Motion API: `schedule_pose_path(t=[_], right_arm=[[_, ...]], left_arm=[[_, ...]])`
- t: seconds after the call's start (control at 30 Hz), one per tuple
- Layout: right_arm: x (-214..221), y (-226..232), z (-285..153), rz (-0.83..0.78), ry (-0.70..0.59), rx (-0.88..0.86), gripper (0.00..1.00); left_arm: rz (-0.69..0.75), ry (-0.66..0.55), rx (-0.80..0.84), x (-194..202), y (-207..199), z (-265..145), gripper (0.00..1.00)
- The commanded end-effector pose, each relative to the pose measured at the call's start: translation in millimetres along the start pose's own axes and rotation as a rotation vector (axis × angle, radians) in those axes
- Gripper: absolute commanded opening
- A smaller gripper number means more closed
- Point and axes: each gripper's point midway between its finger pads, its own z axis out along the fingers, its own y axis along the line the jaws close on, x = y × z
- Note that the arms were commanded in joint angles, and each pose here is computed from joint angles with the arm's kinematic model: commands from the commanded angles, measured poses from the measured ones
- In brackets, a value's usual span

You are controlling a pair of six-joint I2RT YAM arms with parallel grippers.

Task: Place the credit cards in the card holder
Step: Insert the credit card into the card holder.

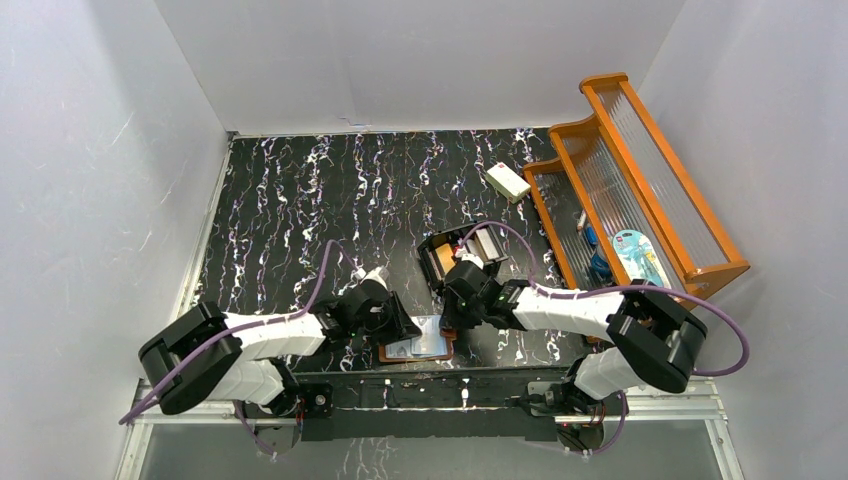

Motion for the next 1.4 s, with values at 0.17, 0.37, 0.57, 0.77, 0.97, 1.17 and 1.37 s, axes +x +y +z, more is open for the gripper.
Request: schedule_pose_path(t=[0.17,0.37,0.57,0.77,0.97,1.17,1.37], right_arm=[[-21,20,-26,-0.014,-0.055,-0.027,0.30],[-15,36,-43,-0.023,-0.014,-0.110,0.35],[-3,62,-44,-0.011,0.007,-0.235,0.32],[14,67,-29,-0.019,0.047,-0.233,0.34],[19,40,-18,-0.019,0.030,-0.127,0.38],[24,28,-10,-0.033,0.031,-0.091,0.33],[32,20,-3,-0.015,0.049,-0.076,0.28]], left_arm=[[0.033,-0.038,-0.059,-6,1,-16,0.41],[0.042,-0.050,-0.037,-11,-11,-25,0.43],[0.042,-0.025,-0.057,-7,-8,-20,0.42],[0.041,-0.013,-0.051,-7,-14,-15,0.41],[0.023,0.002,-0.033,-4,-16,-11,0.42],[0.019,-0.038,-0.091,-11,-7,-22,0.50],[0.065,-0.052,-0.162,-17,-2,-32,0.52]])
